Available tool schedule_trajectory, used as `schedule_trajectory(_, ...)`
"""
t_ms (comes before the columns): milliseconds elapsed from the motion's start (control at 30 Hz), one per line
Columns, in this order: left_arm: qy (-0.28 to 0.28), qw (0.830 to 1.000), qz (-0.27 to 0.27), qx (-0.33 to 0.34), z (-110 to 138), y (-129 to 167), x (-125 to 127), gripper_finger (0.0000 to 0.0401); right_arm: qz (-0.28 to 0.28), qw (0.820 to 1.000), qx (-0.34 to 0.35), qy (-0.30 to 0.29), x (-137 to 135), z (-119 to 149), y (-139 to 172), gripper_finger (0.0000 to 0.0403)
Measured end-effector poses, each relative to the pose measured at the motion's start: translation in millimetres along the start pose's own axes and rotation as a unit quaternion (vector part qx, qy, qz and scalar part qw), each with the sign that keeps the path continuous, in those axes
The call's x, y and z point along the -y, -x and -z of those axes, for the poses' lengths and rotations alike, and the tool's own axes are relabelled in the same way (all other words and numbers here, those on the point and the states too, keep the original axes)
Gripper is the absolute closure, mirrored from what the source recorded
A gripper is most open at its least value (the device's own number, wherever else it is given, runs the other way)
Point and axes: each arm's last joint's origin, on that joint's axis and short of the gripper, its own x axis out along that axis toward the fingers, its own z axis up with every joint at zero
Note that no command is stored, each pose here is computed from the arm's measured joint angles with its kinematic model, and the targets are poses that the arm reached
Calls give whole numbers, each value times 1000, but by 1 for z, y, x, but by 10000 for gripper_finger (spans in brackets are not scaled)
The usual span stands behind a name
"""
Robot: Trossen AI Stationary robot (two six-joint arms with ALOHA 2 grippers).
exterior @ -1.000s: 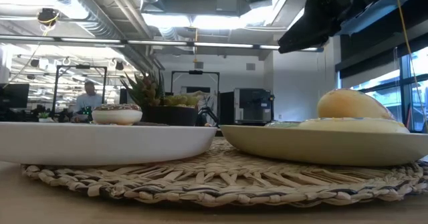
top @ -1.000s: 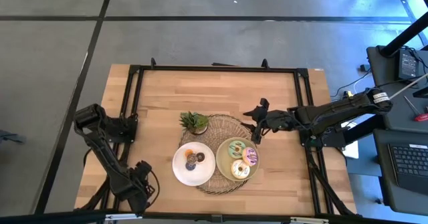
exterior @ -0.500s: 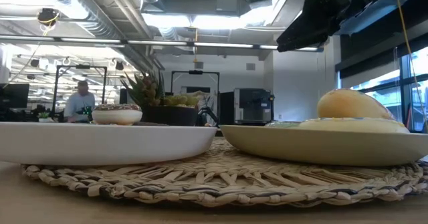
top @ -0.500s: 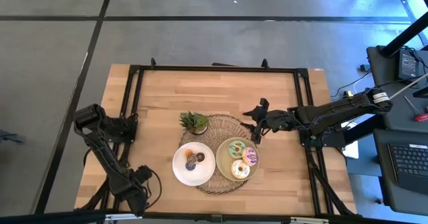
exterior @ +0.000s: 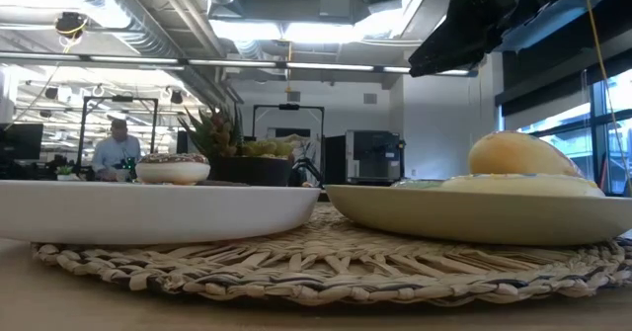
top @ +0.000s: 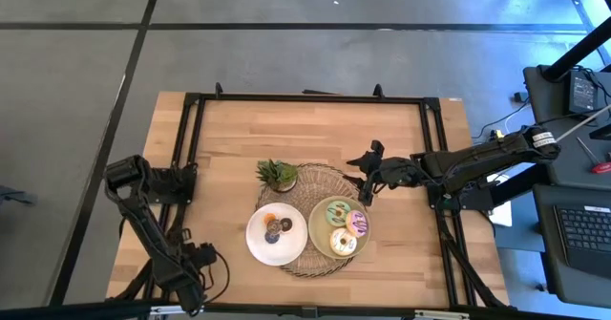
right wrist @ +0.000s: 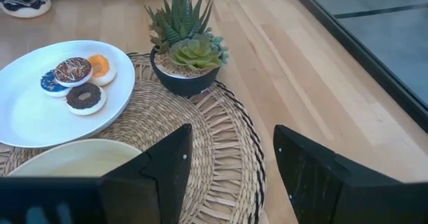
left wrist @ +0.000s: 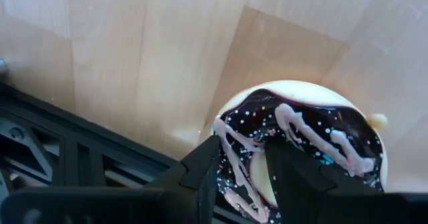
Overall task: Pick & Place donuts
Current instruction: Put the big black donut on the brown plate
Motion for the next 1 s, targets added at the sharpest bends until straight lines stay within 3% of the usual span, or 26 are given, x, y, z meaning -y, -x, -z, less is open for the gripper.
schedule_trajectory(200,7,1000,-5,1,-1,-3,1,307,0,1000,0,1,0,0,0,192)
schedule_trajectory(400,33,999,-5,7,-2,-3,1,356,0,1000,0,1,0,0,0,192)
schedule_trajectory(500,72,997,-9,9,-2,-3,0,387,0,1000,0,4,0,0,0,192)
schedule_trajectory(600,126,992,-17,21,-3,-3,-1,392,1,1000,0,14,0,0,0,192)
schedule_trajectory(667,159,986,-14,54,-4,-2,-2,392,1,1000,0,15,0,0,0,192)
schedule_trajectory(767,195,969,2,154,-11,6,-6,395,7,1000,6,25,0,-1,0,192)
schedule_trajectory(867,203,943,19,262,-15,19,-12,396,7,999,21,31,0,-4,0,192)
schedule_trajectory(1000,205,914,32,349,-17,35,-24,397,4,999,38,36,-1,-8,0,192)
